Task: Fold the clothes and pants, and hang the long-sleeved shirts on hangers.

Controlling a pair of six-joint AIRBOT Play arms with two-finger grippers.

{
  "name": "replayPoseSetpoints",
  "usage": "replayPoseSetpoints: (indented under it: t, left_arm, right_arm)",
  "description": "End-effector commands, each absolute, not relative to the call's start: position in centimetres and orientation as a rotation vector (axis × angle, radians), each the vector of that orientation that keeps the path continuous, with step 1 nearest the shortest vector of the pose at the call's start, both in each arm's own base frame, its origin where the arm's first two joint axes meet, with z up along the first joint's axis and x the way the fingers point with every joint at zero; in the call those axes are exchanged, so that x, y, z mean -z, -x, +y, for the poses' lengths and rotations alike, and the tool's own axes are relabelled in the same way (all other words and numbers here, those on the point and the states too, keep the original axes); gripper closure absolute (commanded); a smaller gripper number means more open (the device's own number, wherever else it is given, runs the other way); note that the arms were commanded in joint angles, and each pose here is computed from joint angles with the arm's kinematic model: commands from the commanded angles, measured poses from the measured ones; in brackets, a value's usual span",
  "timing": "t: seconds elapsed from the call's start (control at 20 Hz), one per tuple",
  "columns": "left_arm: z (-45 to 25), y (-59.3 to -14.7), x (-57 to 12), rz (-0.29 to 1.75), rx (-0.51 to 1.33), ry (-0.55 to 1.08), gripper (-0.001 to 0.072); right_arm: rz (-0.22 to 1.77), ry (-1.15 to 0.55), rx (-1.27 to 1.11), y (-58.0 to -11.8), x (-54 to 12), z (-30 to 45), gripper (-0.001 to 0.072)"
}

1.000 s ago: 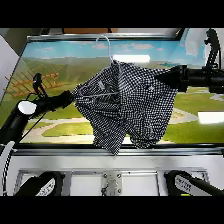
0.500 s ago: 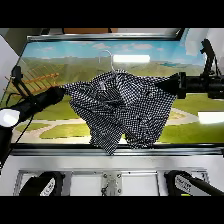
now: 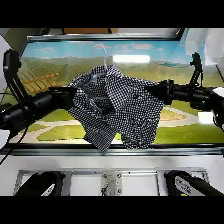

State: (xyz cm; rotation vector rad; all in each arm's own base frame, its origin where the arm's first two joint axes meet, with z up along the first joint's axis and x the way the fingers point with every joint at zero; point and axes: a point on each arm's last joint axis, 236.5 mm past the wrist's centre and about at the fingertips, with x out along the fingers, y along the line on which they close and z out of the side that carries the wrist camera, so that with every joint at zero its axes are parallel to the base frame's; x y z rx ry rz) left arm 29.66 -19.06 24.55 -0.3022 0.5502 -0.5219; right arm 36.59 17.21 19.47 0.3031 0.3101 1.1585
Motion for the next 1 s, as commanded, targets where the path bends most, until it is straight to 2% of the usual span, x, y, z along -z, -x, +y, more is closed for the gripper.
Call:
replayPoseSetpoints:
  t: [0.0, 0.1, 0.25, 0.5, 0.55, 0.65, 0.7, 0.95]
  left_arm:
    - [-21.2, -27.9, -25.6, 0.603, 0.527, 0.157, 0.0693]
    - [-22.9, -27.3, -24.9, 0.637, 0.537, 0.113, 0.0693]
    - [-25.6, -27.1, -24.8, 0.646, 0.575, 0.07, 0.0693]
    - [-27.0, -29.6, -27.1, 0.601, 0.557, 0.061, 0.0691]
    - [-26.5, -30.4, -27.9, 0.587, 0.537, 0.076, 0.0671]
    - [-24.5, -32.0, -29.9, 0.549, 0.484, 0.114, 0.0179]
    - [-23.2, -32.6, -31.1, 0.522, 0.456, 0.138, 0.0158]
    - [-16.2, -32.7, -35.8, 0.401, 0.332, 0.222, 0.0159]
  right_arm:
    - [0.125, -0.455, -1.127, -38.0, -24.2, 17.2, 0.0698]
    - [0.06, -0.504, -1.123, -38.2, -26.4, 16.7, 0.0697]
    - [0.004, -0.457, -1.14, -37.2, -29.0, 16.9, 0.0697]
    - [-0.075, -0.384, -1.155, -34.8, -32.4, 17.1, 0.0697]
    - [-0.085, -0.375, -1.157, -34.4, -32.8, 17.2, 0.0697]
    - [-0.097, -0.368, -1.158, -33.8, -33.4, 17.2, 0.0697]
    - [-0.103, -0.363, -1.155, -33.6, -33.7, 17.2, 0.0698]
    - [-0.12, -0.355, -1.096, -34.2, -34.3, 16.7, 0.0698]
